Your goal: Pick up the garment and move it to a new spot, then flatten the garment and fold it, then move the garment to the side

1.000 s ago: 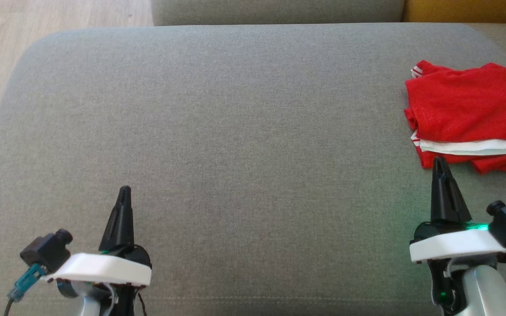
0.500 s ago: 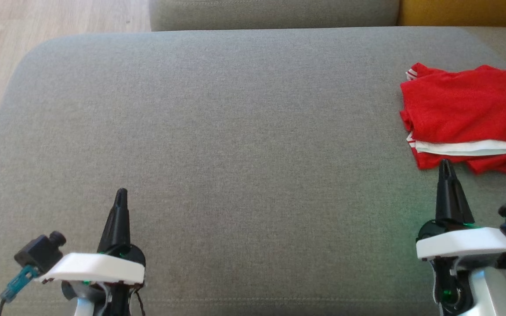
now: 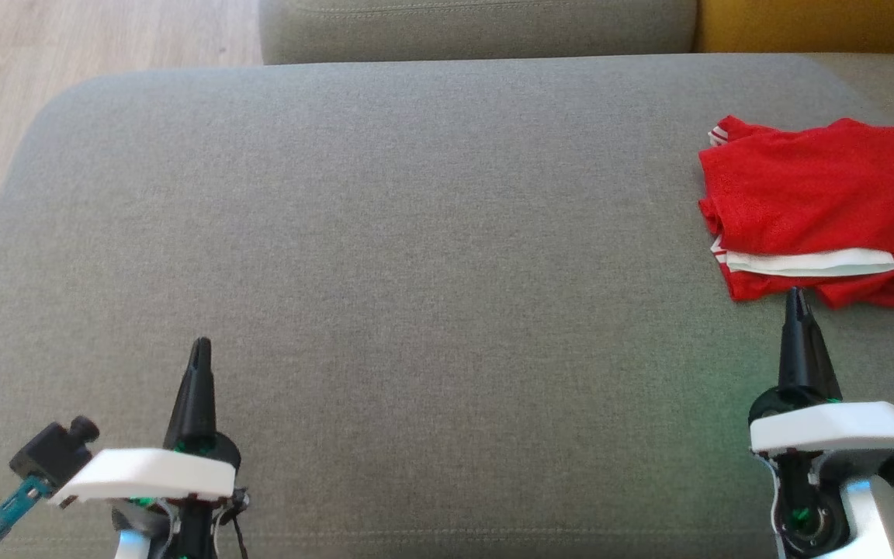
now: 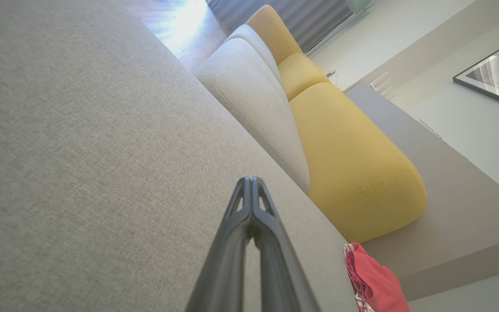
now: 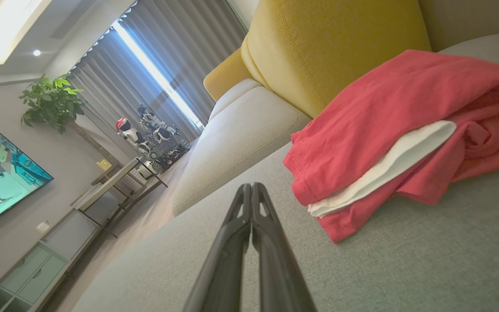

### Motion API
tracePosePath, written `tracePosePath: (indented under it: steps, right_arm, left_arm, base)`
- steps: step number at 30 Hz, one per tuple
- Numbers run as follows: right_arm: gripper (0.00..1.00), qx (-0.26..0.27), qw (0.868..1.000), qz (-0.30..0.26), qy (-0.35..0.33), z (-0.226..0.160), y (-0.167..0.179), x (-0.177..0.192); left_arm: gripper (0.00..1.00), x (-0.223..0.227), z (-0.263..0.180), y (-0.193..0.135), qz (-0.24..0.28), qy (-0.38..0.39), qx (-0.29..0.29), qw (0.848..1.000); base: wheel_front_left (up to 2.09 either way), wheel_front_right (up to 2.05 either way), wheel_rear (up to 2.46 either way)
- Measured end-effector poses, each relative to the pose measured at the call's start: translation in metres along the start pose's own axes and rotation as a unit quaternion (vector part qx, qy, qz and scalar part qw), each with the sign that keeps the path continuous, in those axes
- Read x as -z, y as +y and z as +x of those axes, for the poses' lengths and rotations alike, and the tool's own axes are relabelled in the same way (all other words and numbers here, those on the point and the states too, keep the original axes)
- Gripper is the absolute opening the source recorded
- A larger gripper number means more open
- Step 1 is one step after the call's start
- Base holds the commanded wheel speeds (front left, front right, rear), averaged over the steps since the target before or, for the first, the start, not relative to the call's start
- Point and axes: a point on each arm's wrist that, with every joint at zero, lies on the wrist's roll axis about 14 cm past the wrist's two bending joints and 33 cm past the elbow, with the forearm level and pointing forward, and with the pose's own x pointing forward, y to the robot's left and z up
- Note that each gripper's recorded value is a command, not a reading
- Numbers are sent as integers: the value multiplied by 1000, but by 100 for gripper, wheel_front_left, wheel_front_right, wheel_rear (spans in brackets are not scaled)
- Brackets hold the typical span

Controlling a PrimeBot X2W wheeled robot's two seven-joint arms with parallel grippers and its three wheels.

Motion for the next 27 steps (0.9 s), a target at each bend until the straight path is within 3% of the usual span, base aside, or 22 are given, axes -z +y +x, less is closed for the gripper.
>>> tracePosePath:
  steps: [27]
  right_arm:
    - [0,32,985,167,-3,-7,-15,-7]
  left_arm:
    - [0,-5,4,0,-121,5,-7,993]
  base:
    - [0,0,0]
